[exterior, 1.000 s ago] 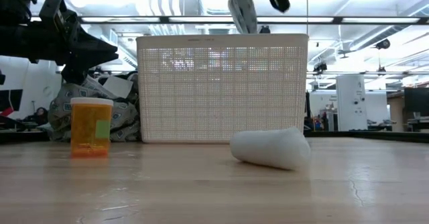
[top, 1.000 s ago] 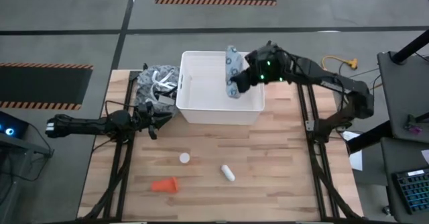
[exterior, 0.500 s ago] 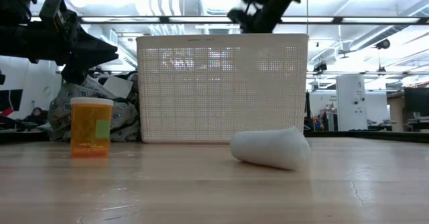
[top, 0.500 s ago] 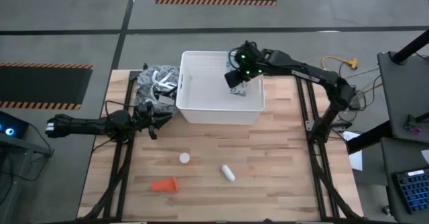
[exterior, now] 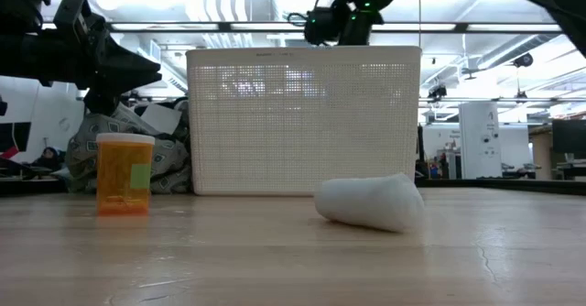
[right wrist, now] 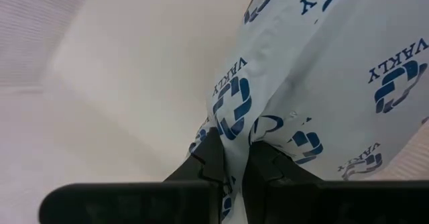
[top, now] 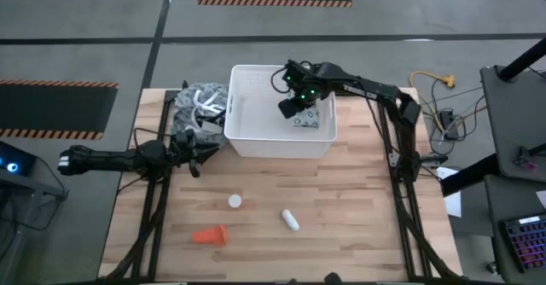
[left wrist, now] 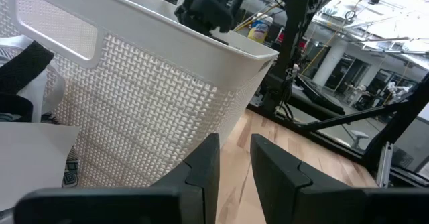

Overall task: Pick & place medical supplies in basket/bin
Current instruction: Put the light blue mailer bag into the white bin, then put the white bandage into the white bin

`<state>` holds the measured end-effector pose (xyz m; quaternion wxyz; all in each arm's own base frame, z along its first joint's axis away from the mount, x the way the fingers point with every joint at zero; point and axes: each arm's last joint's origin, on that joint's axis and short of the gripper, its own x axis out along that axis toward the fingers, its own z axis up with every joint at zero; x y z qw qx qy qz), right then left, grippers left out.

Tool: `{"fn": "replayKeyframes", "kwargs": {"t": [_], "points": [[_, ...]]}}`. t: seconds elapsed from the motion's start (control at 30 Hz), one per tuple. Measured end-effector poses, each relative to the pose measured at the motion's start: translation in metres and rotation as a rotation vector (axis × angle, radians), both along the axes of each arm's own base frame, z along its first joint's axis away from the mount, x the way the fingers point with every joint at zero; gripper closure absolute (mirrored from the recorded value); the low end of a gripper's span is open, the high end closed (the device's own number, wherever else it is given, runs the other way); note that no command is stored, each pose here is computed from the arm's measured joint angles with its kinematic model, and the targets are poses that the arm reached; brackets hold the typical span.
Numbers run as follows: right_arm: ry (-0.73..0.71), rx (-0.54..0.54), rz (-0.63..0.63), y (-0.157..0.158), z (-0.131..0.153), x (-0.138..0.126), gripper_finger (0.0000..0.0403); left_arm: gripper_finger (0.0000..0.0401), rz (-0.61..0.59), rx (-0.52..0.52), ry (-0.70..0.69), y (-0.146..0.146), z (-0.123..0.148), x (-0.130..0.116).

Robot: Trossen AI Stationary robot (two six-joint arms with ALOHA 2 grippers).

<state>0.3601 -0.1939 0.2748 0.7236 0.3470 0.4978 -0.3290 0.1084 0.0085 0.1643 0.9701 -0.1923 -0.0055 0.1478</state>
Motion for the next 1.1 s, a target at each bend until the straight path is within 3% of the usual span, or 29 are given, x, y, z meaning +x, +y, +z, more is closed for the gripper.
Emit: {"fn": "replayKeyframes", "kwargs": {"t": [0.3, 0.53, 0.83, 1.1], "points": [[0.218, 0.047, 0.021, -0.012, -0.011, 0.020, 0.0387, 0.0333, 0.000, 0.000, 0.000, 0.000, 0.000, 0.000], [0.206, 0.028, 0.042, -0.017, -0.014, 0.036, 0.0330, 0.0333, 0.000, 0.000, 0.000, 0.000, 0.000, 0.000], [0.218, 0.047, 0.047, -0.017, -0.011, 0.038, 0.0251, 0.0333, 0.000, -0.003, -0.001, 0.000, 0.000, 0.000], [0.127, -0.041, 0.055, -0.010, 0.028, 0.030, 0.0230, 0.0333, 0.000, -0.003, -0.001, 0.000, 0.000, 0.000]]}}
